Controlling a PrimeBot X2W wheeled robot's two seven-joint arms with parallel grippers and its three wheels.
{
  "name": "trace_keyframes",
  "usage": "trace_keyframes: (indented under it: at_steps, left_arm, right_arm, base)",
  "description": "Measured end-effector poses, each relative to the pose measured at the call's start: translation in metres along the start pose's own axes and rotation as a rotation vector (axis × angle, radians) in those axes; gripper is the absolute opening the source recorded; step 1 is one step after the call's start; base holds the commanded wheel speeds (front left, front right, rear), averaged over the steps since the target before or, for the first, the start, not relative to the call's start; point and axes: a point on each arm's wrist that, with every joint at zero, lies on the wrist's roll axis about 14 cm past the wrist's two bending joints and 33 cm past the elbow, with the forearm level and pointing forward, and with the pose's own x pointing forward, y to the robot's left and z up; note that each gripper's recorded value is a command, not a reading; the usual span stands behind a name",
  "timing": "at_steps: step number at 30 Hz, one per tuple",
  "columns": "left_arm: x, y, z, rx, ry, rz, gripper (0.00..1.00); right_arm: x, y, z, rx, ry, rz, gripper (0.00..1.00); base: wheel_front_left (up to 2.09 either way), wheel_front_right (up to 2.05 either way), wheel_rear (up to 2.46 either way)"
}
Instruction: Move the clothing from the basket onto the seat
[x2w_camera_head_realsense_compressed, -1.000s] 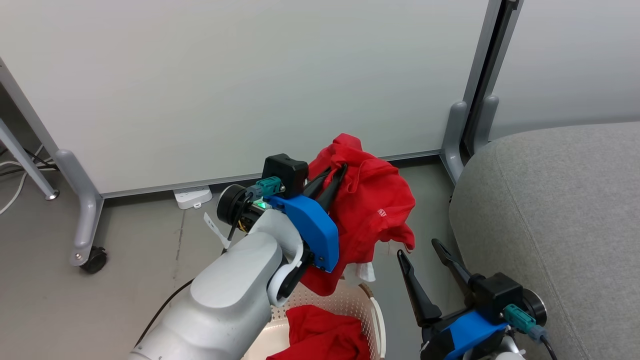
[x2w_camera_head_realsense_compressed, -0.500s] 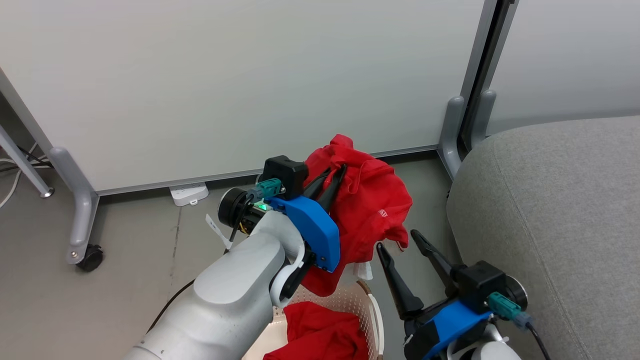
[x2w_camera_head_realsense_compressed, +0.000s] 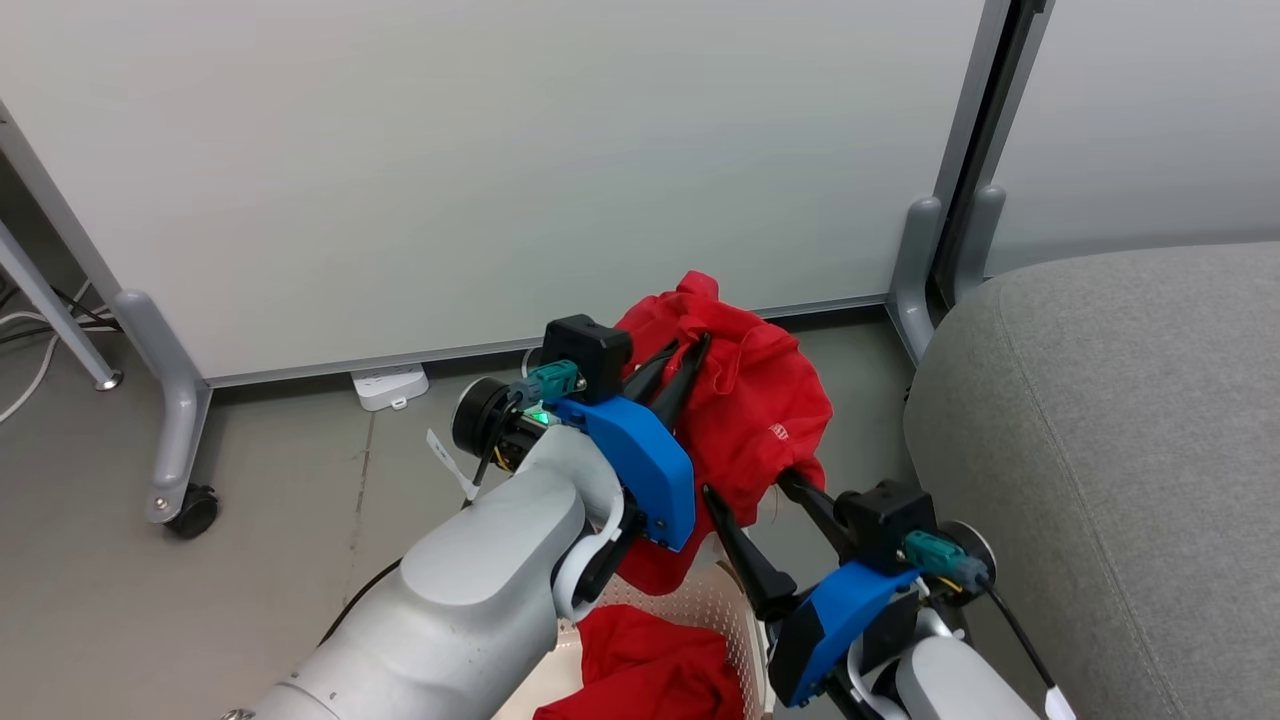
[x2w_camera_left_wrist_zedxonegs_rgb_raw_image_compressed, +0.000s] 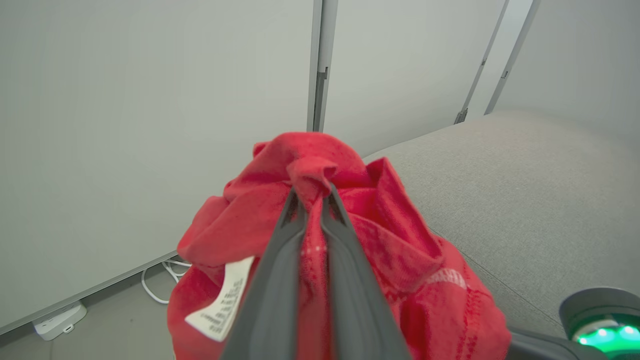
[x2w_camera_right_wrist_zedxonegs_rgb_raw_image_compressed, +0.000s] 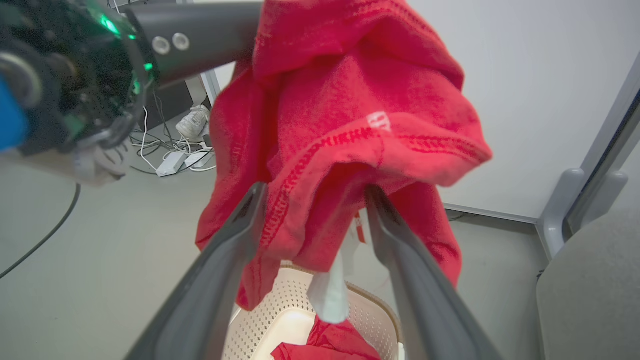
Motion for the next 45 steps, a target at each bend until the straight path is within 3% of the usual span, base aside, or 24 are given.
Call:
trace_keyframes:
  at_steps: [15,16,17,18,19,45]
  left_arm:
    - [-0.006,-0.005,0.003,-0.007,-0.004,-0.007,0.0]
    - [-0.006,-0.005,0.003,-0.007,-0.005,-0.006,0.0]
    - [-0.006,-0.005,0.004,-0.008,-0.005,-0.006,0.0]
    - [-0.005,-0.005,0.004,-0.007,-0.007,-0.005,0.0]
    - [-0.006,-0.005,0.005,-0.009,-0.008,-0.005,0.0]
    - [-0.005,-0.006,0.002,-0.007,0.0,-0.006,0.0]
  right_arm:
    - [0.03,-0.005,-0.004,-0.058,0.078,0.032,1.0]
    - [0.031,-0.004,-0.003,-0.061,0.08,0.035,0.8]
    - [0.033,-0.004,-0.003,-0.06,0.081,0.038,0.3]
    - [0.034,-0.004,-0.004,-0.065,0.083,0.04,0.2]
    - [0.035,-0.004,-0.003,-0.068,0.08,0.042,0.0]
    - [0.035,-0.007,-0.003,-0.085,0.065,0.043,0.0]
  base:
    - [0.0,0.0,0.0]
    - [0.0,0.0,0.0]
    - [0.0,0.0,0.0]
    - [0.0,0.0,0.0]
    - [0.0,0.0,0.0]
    - [0.0,0.0,0.0]
